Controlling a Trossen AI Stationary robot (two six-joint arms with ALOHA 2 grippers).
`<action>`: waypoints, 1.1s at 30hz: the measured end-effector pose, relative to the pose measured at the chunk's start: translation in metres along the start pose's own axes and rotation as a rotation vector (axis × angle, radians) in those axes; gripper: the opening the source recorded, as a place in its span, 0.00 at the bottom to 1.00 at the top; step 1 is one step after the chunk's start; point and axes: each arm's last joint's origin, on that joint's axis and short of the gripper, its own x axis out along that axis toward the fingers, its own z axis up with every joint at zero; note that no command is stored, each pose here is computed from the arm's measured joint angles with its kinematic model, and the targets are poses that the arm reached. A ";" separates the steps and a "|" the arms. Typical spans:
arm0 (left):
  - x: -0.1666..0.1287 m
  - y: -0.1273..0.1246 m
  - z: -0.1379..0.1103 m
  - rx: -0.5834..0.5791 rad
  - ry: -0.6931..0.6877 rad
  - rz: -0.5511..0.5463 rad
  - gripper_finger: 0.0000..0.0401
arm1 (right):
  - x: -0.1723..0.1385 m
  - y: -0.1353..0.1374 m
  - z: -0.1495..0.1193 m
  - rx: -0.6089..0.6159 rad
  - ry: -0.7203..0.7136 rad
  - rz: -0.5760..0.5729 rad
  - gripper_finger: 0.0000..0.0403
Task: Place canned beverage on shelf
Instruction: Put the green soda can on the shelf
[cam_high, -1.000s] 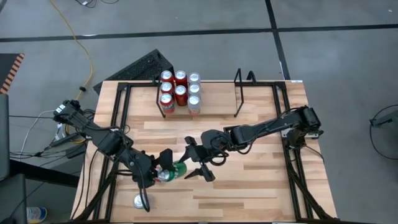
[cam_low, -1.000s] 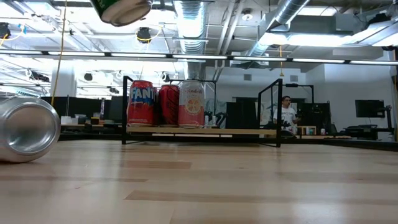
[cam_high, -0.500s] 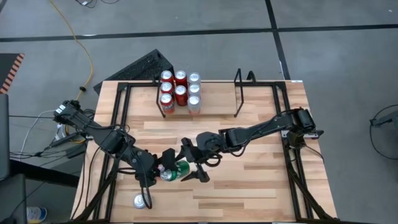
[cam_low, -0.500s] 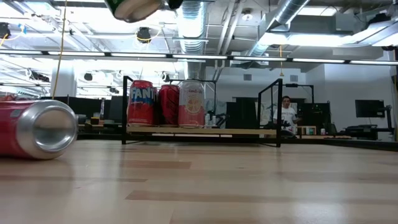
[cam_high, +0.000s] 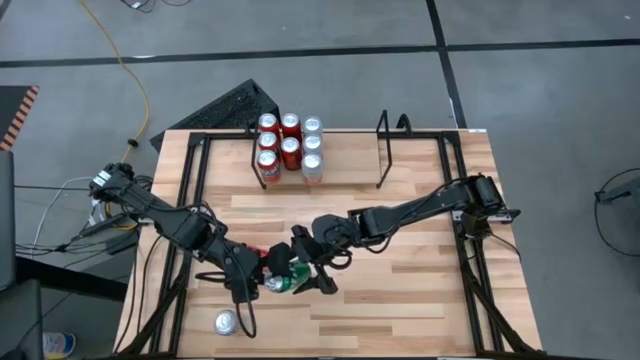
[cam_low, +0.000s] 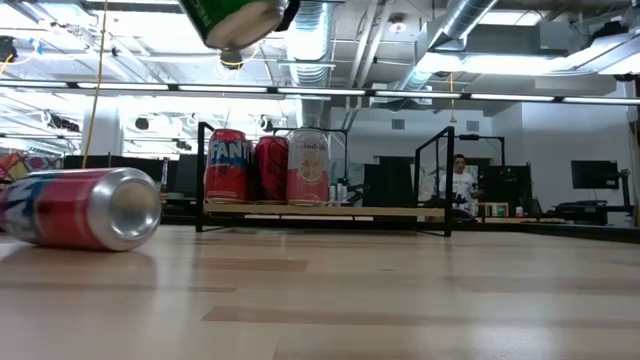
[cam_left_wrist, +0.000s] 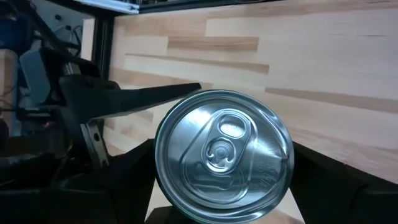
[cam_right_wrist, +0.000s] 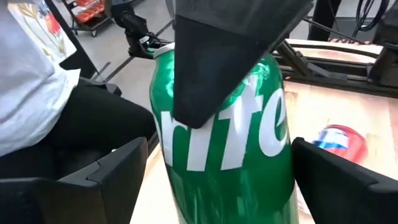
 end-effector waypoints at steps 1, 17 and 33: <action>0.000 0.000 0.000 0.006 0.000 -0.001 0.73 | 0.002 -0.001 -0.002 0.002 0.002 0.001 0.91; -0.001 0.004 0.001 0.016 0.015 0.051 0.76 | 0.005 -0.003 -0.007 0.033 0.028 -0.072 0.76; -0.044 -0.005 0.014 -0.237 0.188 0.333 0.80 | 0.001 -0.014 -0.001 -0.023 -0.021 -0.195 0.69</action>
